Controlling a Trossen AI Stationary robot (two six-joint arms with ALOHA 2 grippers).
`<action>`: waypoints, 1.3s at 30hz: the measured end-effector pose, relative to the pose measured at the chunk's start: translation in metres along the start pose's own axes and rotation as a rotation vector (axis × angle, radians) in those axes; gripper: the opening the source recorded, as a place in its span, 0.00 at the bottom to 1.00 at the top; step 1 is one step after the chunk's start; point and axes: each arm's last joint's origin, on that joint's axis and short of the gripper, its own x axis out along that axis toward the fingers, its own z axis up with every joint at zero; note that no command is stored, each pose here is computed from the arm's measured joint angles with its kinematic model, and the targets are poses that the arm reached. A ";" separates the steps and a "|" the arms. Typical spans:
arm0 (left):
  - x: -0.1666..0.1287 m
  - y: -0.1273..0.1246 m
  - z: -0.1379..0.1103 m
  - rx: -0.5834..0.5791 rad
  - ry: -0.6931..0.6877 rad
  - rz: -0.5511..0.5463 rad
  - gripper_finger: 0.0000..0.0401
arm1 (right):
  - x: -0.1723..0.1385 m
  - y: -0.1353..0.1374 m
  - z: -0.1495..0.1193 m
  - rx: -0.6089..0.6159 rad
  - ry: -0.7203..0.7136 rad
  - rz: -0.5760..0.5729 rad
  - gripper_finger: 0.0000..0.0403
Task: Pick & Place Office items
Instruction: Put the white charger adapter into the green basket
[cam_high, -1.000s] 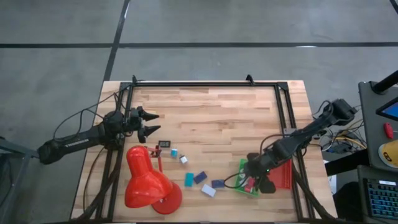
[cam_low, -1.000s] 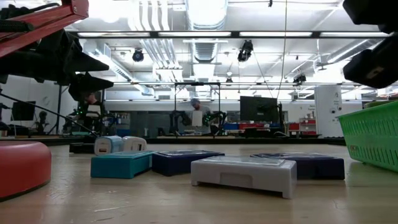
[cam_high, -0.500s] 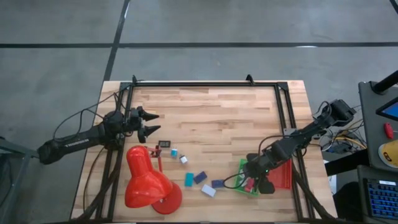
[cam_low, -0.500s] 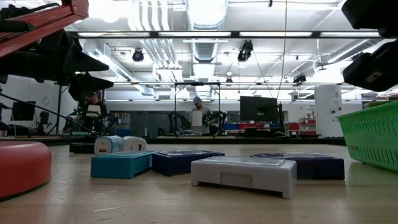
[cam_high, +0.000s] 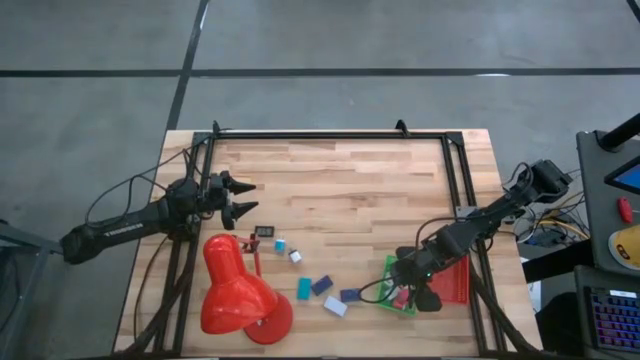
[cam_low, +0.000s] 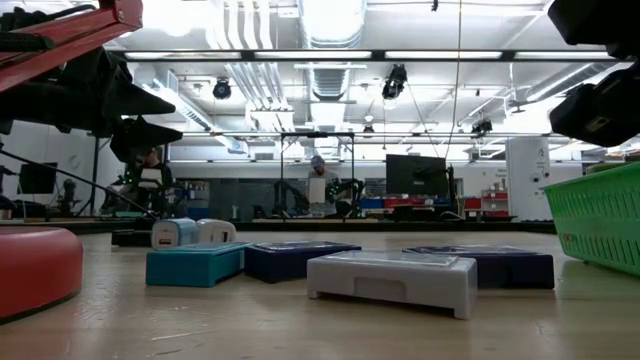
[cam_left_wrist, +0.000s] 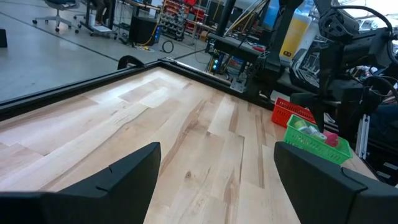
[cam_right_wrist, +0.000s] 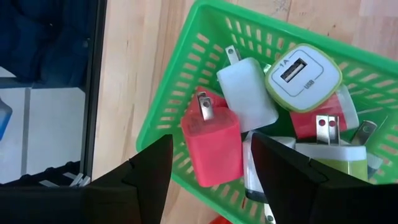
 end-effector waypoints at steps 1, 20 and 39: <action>0.000 0.000 0.000 0.000 0.000 0.000 0.80 | 0.000 0.000 0.000 0.000 -0.001 0.000 0.54; 0.000 0.000 0.000 0.000 0.000 0.000 0.80 | -0.049 0.013 0.010 -0.240 -0.304 -0.159 0.51; 0.000 0.000 0.000 0.000 0.000 0.000 0.80 | -0.019 -0.069 0.091 -0.389 -0.892 -0.600 0.51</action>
